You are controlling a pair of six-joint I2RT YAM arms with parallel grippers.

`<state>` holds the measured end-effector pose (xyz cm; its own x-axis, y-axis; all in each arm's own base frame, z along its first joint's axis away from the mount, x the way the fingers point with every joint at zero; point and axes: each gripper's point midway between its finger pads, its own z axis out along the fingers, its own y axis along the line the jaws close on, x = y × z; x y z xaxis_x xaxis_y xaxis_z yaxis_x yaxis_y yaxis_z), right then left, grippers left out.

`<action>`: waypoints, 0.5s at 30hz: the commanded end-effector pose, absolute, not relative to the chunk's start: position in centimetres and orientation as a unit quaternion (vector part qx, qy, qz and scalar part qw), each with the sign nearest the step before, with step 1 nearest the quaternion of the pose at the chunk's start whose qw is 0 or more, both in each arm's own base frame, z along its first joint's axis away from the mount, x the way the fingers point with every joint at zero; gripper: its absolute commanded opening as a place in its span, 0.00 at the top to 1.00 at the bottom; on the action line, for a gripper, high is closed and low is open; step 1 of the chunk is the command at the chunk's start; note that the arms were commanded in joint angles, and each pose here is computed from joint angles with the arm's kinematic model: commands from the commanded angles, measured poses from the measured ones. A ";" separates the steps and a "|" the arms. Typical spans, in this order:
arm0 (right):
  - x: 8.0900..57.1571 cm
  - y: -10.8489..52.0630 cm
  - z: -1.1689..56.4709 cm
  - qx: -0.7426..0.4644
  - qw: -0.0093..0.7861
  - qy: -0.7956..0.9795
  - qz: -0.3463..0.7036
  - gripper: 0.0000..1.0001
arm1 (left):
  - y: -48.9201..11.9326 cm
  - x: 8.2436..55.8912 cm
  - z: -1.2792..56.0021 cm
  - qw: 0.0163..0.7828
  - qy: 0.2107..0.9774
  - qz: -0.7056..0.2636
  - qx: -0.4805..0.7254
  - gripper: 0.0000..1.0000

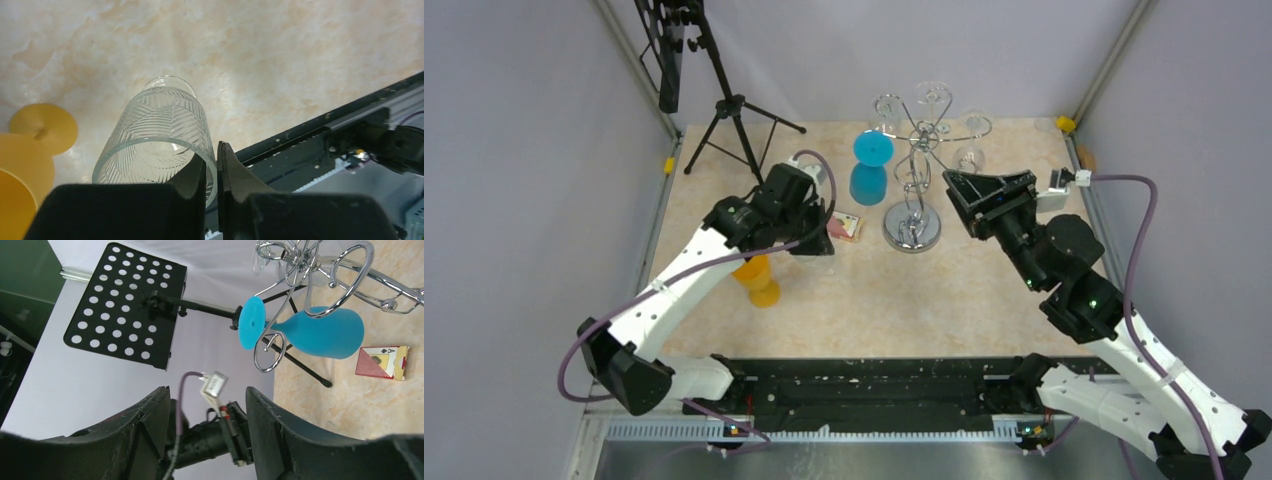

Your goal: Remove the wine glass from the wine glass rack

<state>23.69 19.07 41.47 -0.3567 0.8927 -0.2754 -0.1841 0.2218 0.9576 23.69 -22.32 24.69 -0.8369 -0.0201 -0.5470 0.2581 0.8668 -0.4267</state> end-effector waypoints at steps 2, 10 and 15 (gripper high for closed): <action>23.1 17.7 42.6 0.305 0.498 0.592 0.555 0.43 | -21.0 23.5 20.9 0.258 0.947 -0.183 0.054 1.00; 23.2 17.3 42.3 0.314 0.500 0.591 0.550 0.44 | -20.5 22.7 14.7 0.206 0.967 -0.141 0.042 1.00; 23.2 17.3 42.1 0.316 0.498 0.591 0.550 0.45 | -20.0 22.4 11.8 0.187 0.974 -0.120 0.043 1.00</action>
